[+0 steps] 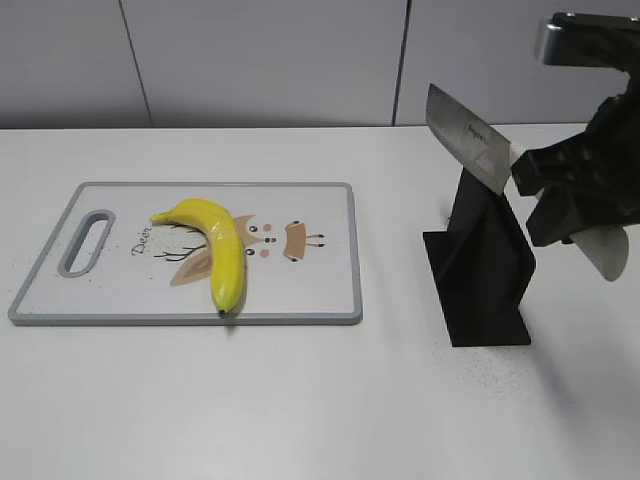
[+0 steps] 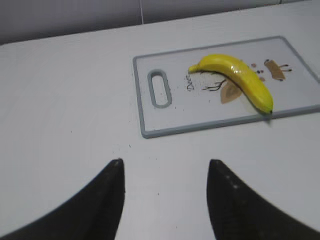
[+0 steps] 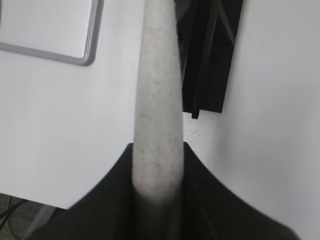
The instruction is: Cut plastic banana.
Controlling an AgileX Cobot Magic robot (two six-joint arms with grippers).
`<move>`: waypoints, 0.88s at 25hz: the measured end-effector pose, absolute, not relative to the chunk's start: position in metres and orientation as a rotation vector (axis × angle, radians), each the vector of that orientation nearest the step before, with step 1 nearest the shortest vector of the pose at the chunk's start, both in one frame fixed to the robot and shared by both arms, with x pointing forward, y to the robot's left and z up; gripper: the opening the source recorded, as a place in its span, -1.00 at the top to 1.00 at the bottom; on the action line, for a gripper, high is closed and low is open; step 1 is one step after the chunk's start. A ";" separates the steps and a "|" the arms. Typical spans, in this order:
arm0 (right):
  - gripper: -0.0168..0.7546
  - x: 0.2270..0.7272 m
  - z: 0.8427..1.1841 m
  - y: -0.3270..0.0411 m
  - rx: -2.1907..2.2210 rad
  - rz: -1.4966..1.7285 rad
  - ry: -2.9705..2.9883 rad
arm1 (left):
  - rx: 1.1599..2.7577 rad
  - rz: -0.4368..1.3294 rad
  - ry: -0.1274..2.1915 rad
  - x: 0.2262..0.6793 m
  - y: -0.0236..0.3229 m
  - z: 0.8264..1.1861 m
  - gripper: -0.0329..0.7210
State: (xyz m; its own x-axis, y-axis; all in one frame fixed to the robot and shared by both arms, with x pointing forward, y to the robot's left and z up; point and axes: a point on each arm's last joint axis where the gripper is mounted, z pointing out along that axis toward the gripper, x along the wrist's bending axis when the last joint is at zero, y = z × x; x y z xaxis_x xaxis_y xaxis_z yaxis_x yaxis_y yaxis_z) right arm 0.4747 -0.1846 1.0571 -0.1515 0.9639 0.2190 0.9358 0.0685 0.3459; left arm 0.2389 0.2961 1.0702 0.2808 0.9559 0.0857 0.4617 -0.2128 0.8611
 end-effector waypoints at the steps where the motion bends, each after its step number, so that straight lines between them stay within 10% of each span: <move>1: 0.54 0.476 1.058 -0.184 2.002 0.650 2.230 | 1.788 0.855 1.271 0.237 0.297 1.067 -0.41; 22: 0.54 0.477 1.045 -0.193 2.066 0.602 2.082 | 1.743 0.842 1.308 0.232 0.298 1.050 -0.50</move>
